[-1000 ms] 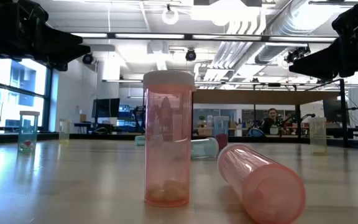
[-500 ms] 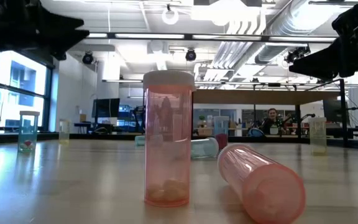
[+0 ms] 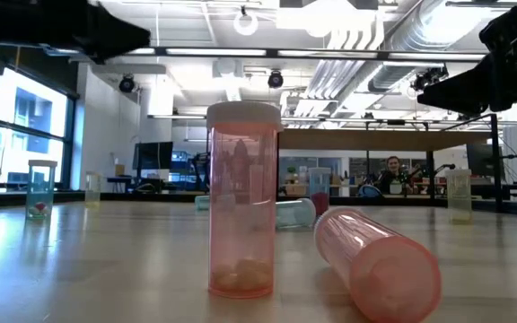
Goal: Pick and place medicine bottles onto shelf by color
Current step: Put the top blue pill bottle on the shelf
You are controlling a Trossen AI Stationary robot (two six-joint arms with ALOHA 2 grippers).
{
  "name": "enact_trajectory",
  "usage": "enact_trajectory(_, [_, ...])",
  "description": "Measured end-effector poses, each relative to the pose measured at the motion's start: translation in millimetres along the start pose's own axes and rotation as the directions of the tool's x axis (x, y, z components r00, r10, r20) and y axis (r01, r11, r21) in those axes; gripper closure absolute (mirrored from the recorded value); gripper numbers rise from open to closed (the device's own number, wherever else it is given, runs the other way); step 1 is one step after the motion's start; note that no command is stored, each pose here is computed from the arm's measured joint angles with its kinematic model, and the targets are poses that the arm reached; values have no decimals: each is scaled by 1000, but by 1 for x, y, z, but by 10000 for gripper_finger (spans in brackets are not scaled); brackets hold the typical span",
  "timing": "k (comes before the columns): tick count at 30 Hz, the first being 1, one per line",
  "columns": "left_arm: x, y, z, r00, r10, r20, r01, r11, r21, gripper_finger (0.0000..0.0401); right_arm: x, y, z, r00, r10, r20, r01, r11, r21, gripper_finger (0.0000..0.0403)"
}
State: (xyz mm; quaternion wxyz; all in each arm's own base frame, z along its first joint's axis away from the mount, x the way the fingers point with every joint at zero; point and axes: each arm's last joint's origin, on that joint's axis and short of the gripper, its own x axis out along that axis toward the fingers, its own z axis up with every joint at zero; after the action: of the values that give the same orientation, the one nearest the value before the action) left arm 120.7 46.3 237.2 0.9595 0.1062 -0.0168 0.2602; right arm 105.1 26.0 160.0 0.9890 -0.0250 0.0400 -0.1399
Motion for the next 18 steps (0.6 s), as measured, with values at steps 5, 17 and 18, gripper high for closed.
enact_trajectory(5, [30,4,-3,985,-6,-174,5,1000,-8,192,0,0,0,1000,0,0,0,1000,0,221])
enact_trajectory(17, [87,11,-26,915,-28,-402,-8,996,-88,192,0,0,0,1000,0,0,0,1000,0,221])
enact_trajectory(18, [90,11,-28,910,-30,-413,-6,996,-84,192,0,0,0,1000,0,0,0,1000,0,221])
